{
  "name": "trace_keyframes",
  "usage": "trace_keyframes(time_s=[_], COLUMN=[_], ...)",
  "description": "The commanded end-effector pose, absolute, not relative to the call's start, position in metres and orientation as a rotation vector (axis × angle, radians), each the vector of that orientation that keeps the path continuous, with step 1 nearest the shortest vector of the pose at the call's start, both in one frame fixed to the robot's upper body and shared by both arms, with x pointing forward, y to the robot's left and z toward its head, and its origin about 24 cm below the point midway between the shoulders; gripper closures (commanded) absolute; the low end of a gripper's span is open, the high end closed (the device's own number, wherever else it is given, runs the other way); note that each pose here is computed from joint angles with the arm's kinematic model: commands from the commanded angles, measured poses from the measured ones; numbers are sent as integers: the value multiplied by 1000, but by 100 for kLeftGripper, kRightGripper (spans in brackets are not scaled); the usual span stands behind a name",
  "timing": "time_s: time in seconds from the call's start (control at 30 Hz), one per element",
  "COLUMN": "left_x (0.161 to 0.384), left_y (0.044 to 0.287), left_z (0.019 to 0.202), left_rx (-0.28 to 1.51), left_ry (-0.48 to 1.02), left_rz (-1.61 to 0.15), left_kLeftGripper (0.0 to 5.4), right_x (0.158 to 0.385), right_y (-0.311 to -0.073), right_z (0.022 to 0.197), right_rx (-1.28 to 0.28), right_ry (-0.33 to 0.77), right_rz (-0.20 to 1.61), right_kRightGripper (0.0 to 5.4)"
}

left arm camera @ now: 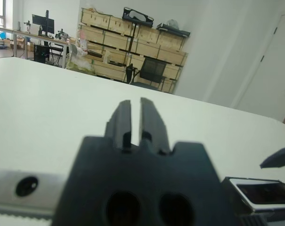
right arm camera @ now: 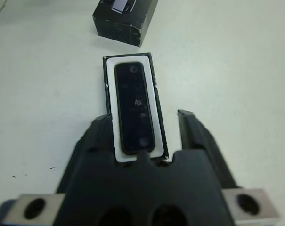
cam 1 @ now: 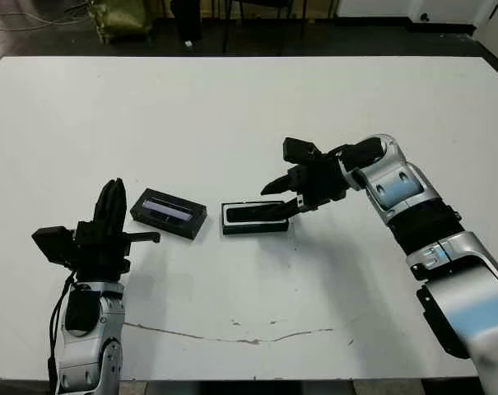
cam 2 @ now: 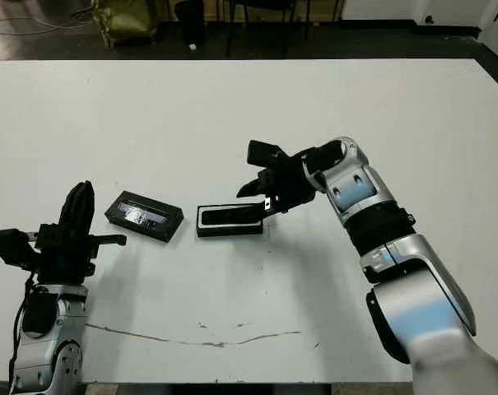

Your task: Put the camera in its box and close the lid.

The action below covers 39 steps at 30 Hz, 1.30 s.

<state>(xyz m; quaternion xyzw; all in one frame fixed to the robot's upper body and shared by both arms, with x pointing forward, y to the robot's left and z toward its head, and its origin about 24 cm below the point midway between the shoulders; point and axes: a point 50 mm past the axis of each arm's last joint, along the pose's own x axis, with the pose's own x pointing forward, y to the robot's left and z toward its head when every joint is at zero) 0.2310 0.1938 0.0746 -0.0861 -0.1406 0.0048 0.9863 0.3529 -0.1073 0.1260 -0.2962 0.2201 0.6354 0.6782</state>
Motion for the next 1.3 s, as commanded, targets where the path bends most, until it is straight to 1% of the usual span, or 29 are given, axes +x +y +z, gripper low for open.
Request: trace_keyframes(time_s=[0.03,0.23,0.33,0.4,0.6,0.7,0.8,0.9,0.97,1.07,1.17,1.3], left_x=[227,228,227,227,227,227,227,228,227,227,227,227], left_y=[196,196,196,195,195,195,195,195,194,194,194,194], left_z=[69,68,68,68,68,68,67,67,67,67,67,67], left_rx=[-168,-168,-172,-171,-172,-169,-165,-170,-170,-166,-162,-160], left_ry=[-241,-247,-244,-244,-245,-247,-248,-244,-245,-241,-233,-236], left_rz=[23,19,19,20,21,23,18,16,18,24,28,25], left_kLeftGripper=[540,540,540,540,540,540,540,540,540,540,540,540], right_x=[355,356,356,357,356,351,344,334,326,313,302,296], right_y=[-112,-115,-117,-118,-123,-125,-123,-119,-115,-108,-104,-103], right_z=[128,131,137,141,153,156,154,151,149,145,140,131], right_rx=[-646,-624,-626,-613,-440,-374,-367,-461,-559,-708,-792,-810], right_ry=[512,501,458,432,333,243,144,13,-76,-197,-249,-242], right_rz=[1400,1398,1393,1390,1337,1243,1131,1002,938,898,882,867], right_kRightGripper=[212,80,10,2,2,37,108,176,222,288,355,446])
